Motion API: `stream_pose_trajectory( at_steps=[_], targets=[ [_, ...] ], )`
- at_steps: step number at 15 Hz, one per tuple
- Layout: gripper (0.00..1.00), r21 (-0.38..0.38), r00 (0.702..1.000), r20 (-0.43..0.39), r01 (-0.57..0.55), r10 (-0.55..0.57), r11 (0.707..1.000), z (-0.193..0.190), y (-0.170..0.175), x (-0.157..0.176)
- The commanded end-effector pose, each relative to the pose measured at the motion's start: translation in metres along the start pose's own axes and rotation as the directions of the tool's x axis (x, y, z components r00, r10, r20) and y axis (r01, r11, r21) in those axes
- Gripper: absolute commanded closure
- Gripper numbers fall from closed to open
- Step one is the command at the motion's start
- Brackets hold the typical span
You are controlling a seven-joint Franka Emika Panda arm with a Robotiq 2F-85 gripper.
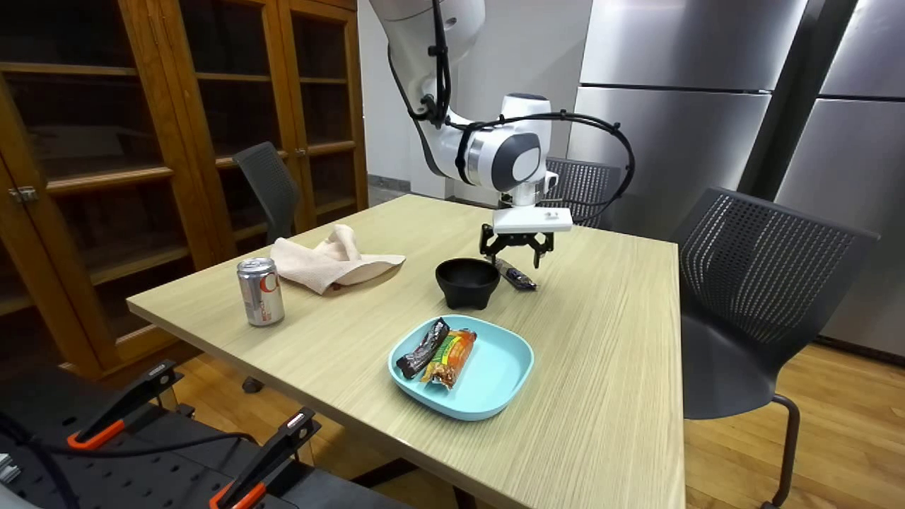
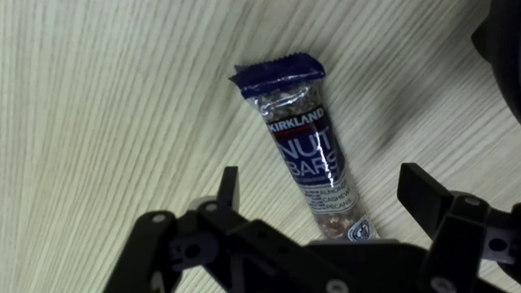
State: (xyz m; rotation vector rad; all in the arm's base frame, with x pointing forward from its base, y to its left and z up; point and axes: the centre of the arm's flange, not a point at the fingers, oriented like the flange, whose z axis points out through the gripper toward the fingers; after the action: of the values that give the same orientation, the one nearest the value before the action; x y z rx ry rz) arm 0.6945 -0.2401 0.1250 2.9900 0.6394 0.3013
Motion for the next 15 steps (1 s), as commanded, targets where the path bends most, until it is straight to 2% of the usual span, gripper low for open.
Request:
stream_pose_trajectory(
  at_steps=[1, 7, 8, 10, 15],
  targets=[
    [0.0, -0.001, 1.0, 0.029, 0.009, -0.009, 1.0, 0.0087, 0.0114, 0.0152],
    [0.0, 0.002, 0.999, 0.034, 0.009, -0.009, 1.0, 0.0141, 0.0123, 0.0166],
    [0.25, 0.002, 0.999, 0.032, 0.006, -0.006, 1.0, 0.0149, 0.0124, 0.0169],
    [0.34, 0.0, 1.0, 0.029, 0.009, -0.009, 1.0, 0.0151, 0.0124, 0.017],
    [0.75, -0.004, 1.0, 0.027, 0.008, -0.008, 1.0, 0.0168, 0.012, 0.0177]
  ],
)
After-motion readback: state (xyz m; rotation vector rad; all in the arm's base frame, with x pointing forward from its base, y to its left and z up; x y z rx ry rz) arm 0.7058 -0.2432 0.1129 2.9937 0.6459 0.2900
